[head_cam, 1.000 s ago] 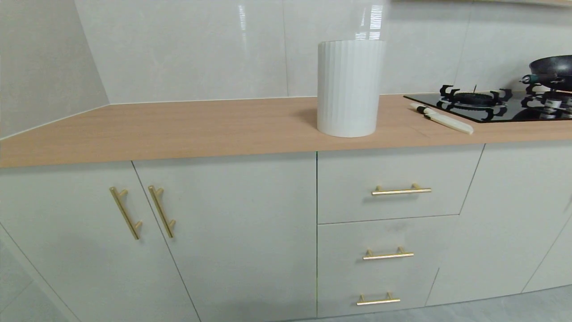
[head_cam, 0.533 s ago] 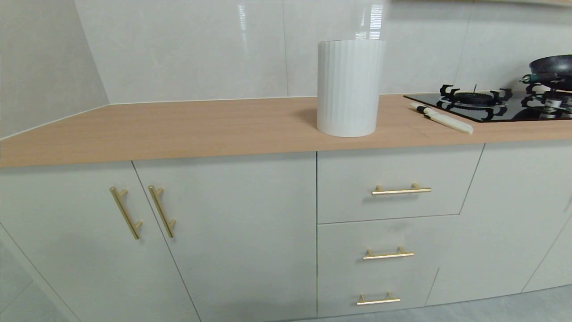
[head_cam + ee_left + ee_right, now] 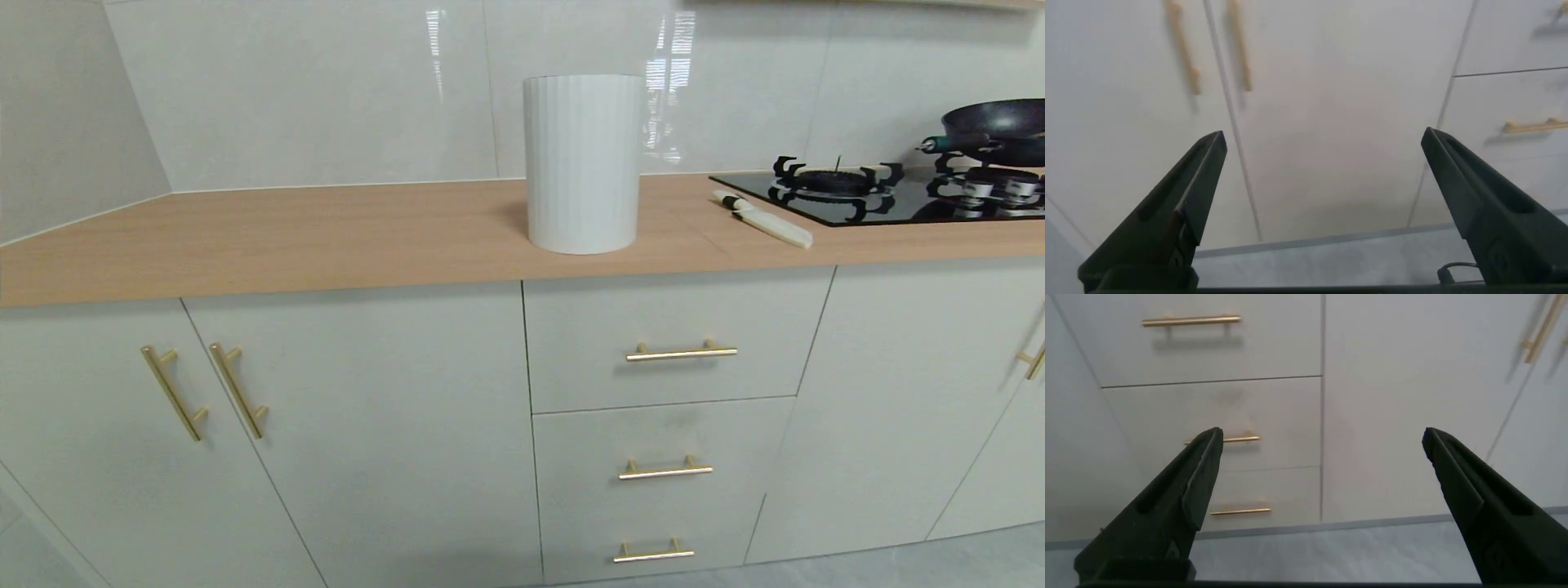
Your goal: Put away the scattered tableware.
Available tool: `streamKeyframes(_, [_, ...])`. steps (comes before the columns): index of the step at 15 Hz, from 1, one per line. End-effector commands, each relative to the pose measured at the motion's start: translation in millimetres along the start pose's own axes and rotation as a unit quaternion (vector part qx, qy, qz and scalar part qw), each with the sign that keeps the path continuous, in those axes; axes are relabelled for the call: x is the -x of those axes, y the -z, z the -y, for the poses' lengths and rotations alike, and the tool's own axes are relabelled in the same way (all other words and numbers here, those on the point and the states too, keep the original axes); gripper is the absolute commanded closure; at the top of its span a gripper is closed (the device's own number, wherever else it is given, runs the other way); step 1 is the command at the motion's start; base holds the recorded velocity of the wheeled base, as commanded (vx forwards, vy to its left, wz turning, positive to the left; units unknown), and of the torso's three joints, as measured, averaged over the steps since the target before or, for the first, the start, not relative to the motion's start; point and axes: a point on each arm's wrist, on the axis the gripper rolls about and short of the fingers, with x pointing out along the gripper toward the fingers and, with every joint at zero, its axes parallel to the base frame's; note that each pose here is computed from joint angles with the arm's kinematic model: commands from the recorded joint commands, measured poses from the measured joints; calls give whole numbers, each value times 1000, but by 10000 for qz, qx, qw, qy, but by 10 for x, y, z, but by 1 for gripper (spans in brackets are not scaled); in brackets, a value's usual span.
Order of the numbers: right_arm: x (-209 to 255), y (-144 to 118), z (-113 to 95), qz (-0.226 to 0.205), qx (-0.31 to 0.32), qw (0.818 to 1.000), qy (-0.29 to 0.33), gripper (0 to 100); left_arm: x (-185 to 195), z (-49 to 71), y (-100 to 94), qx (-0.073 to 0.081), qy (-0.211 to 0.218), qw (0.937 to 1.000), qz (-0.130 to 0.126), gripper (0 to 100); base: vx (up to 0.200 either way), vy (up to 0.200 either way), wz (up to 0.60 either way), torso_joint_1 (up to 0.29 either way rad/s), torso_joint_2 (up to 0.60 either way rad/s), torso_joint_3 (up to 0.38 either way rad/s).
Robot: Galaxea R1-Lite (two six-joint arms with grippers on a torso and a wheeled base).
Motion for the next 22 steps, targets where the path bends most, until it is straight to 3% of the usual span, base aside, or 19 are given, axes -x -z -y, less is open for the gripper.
streamKeyframes(1, [-1,-1,0,-3,0,10000,-1,0,-1,0,1,2,-5,10000,-11,0,0,0,0,0,0,0])
streamKeyframes(6, [-1,-1,0,-3,0,10000,-1,0,-1,0,1,10,-5,10000,-11,0,0,0,0,0,0,0])
streamKeyframes(13, [-1,-1,0,-3,0,10000,-1,0,-1,0,1,10,-5,10000,-11,0,200,0,0,4,3,4])
streamKeyframes(22, [-1,-1,0,-3,15,10000,-8,0,-1,0,1,10,-5,10000,-11,0,0,0,67,0,1,1])
